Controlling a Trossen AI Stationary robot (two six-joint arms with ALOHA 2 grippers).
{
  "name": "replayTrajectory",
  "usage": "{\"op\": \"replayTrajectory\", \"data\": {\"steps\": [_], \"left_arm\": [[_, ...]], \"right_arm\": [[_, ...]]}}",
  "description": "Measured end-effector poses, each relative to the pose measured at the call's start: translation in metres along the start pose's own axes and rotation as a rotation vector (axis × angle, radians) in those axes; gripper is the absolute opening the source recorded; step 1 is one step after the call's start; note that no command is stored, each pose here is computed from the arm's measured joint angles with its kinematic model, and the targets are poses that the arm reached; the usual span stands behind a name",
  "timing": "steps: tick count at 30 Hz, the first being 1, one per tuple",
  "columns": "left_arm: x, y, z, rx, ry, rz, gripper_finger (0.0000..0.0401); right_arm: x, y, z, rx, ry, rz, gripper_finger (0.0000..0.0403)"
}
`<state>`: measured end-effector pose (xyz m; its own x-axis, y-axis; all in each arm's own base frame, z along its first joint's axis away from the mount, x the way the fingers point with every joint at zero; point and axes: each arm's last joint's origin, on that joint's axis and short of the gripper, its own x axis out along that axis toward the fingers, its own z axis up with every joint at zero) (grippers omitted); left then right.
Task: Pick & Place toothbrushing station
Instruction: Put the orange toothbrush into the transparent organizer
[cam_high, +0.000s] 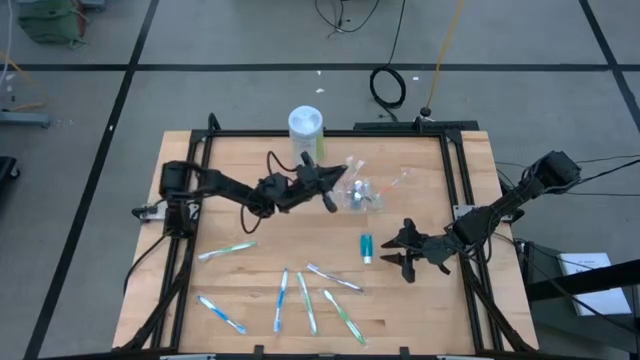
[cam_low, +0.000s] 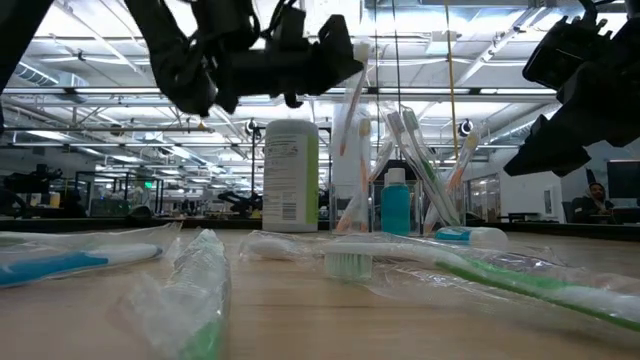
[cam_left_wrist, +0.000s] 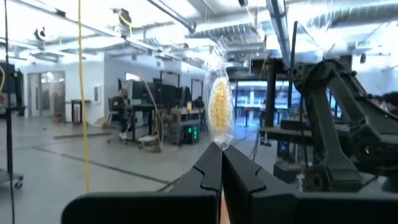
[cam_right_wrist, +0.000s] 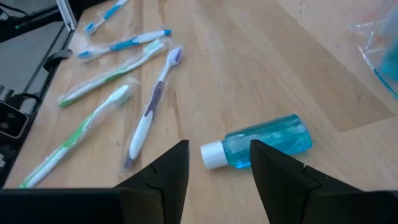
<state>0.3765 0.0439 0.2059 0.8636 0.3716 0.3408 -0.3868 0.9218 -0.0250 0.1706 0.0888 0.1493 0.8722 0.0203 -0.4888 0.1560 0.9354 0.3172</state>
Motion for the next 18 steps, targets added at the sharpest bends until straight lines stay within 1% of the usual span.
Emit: {"op": "replayTrajectory", "data": {"steps": [4, 8, 11, 15, 18], "left_arm": [[0.0, 0.006, -0.018, -0.011, -0.031, 0.016, 0.0], [0.005, 0.006, -0.036, -0.037, -0.02, 0.022, 0.0], [0.005, 0.006, -0.05, -0.013, 0.009, 0.053, 0.0], [0.003, 0.007, -0.056, -0.026, 0.031, 0.111, 0.0001], [0.002, 0.004, -0.061, 0.016, 0.08, 0.13, 0.0]], "right_arm": [[0.0, -0.001, 0.001, 0.001, -0.021, -0.023, 0.016], [0.001, -0.003, 0.003, 0.003, -0.029, -0.04, 0.016], [0.002, -0.004, 0.003, 0.002, -0.032, -0.047, 0.016], [0.002, -0.005, 0.004, 0.003, -0.024, -0.042, 0.016], [0.002, -0.005, 0.004, 0.004, -0.024, -0.041, 0.016]]}}
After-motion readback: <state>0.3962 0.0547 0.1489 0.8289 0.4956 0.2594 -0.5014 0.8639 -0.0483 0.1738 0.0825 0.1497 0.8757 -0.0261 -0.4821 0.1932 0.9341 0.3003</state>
